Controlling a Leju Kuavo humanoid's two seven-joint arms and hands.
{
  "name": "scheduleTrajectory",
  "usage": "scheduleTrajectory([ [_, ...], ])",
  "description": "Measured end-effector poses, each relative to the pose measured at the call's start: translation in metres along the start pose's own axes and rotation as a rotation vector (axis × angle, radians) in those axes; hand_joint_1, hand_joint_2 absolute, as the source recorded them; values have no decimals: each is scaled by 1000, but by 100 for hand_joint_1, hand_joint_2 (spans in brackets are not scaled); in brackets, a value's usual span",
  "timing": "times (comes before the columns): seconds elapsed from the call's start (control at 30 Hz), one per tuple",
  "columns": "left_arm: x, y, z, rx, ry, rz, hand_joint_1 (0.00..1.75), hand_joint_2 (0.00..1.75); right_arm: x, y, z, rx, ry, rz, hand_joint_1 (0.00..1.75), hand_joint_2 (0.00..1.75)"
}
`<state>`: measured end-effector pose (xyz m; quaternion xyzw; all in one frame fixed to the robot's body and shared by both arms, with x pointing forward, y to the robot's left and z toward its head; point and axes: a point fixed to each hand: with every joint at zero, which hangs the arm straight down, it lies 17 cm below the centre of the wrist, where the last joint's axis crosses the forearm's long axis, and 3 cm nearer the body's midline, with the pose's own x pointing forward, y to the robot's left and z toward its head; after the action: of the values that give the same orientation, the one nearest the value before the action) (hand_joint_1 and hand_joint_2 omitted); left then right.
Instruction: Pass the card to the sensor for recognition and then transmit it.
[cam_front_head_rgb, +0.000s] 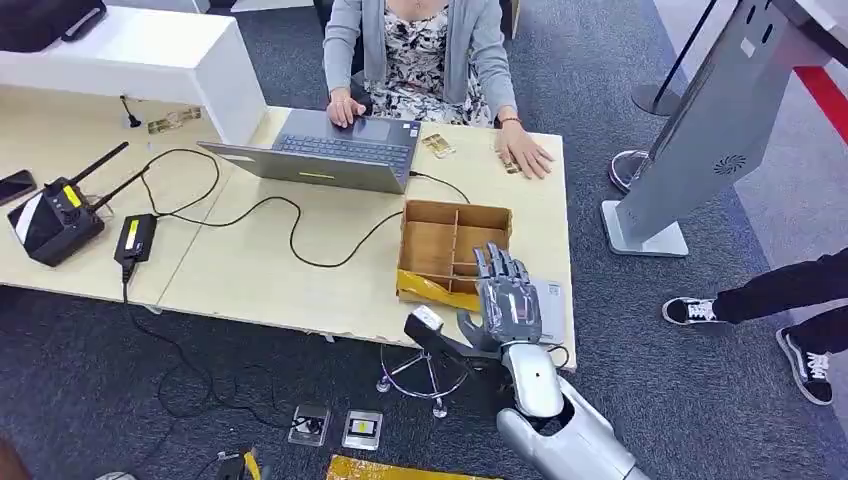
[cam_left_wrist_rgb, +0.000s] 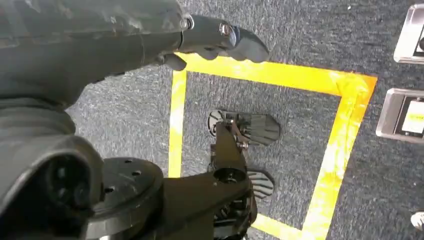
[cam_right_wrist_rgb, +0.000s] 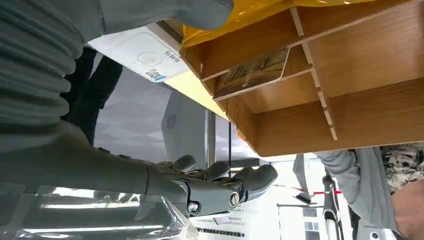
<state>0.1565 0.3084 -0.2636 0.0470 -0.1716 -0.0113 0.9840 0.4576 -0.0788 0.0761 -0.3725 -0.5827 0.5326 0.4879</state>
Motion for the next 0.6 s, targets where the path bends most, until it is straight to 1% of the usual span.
scheduleTrajectory([
  [0.6,10,-5,-1,1,6,2,0,0,4,10,-12,17,-3,5,0,175],
])
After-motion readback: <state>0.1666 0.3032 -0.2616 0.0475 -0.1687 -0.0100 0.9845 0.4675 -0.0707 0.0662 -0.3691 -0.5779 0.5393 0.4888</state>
